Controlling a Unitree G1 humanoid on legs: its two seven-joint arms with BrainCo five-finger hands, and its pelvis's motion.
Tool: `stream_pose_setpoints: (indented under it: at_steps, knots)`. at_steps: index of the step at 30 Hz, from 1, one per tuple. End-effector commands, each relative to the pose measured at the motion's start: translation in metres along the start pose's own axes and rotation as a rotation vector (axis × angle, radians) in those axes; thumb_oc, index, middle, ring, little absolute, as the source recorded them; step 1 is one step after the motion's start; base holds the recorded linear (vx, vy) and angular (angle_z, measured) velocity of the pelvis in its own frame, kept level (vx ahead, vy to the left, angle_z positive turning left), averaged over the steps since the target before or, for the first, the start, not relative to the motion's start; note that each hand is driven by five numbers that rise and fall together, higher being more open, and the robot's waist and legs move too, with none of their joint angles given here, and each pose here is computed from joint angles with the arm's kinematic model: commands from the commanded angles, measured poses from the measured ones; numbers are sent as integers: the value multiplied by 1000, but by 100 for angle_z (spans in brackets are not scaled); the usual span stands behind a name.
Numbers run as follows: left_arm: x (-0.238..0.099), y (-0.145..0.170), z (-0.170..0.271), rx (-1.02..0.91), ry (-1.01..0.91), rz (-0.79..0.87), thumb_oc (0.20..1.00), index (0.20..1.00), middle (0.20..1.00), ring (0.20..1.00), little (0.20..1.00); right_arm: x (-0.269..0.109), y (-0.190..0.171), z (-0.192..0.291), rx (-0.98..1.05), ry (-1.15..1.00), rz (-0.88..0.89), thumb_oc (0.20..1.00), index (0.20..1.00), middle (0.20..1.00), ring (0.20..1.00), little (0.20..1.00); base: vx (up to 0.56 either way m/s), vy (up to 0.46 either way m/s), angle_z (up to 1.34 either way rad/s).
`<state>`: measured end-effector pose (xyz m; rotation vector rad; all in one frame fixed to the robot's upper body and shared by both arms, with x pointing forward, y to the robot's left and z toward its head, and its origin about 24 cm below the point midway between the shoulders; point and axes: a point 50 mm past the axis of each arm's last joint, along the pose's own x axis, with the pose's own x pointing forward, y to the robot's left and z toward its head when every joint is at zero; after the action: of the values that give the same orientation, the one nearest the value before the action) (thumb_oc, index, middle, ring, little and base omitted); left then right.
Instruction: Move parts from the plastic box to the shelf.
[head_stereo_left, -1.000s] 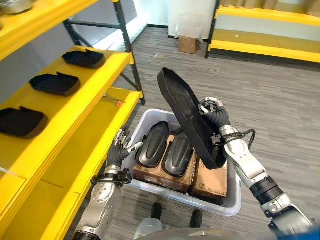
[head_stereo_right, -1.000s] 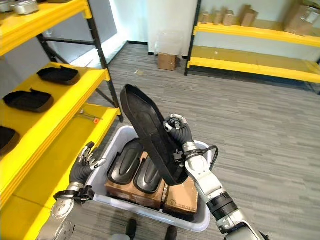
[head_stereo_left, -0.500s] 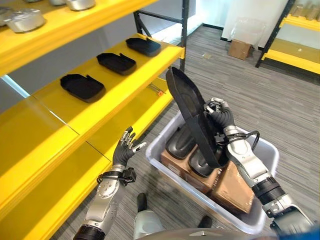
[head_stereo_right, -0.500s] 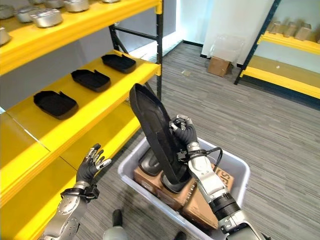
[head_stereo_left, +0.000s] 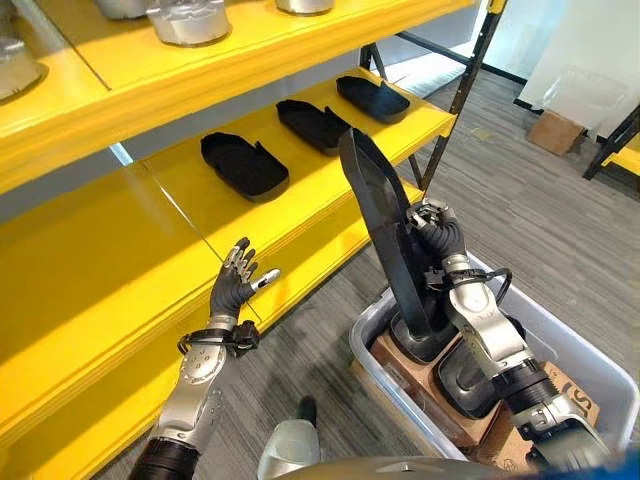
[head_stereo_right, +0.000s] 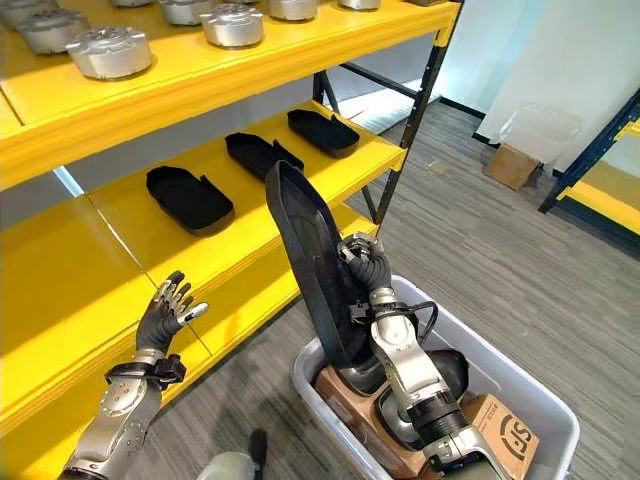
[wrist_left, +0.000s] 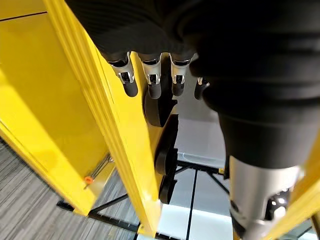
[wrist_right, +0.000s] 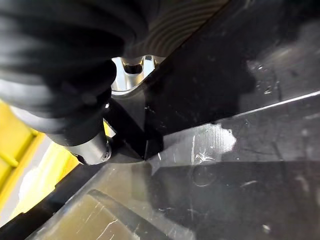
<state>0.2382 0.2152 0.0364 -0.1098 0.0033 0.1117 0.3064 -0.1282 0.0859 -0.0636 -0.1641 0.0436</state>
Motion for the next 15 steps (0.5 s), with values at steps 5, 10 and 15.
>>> stream_pose_setpoints:
  at_steps: [5,10,15]
  knots:
    - [6,-4,22,71,-119,-34,1000,1000,1000,1000,1000,16,3,47,43,-210,17,200,200,200,200,200,70,213,23]
    - [6,-8,16,65,-92,-48,1000,1000,1000,1000,1000,12,-7,41,68,-193,5,200,200,200,200,200,98,91,43]
    - [-3,-9,6,56,-58,-29,1000,1000,1000,1000,1000,0,-14,29,67,-153,6,200,200,200,200,200,0,-35,58]
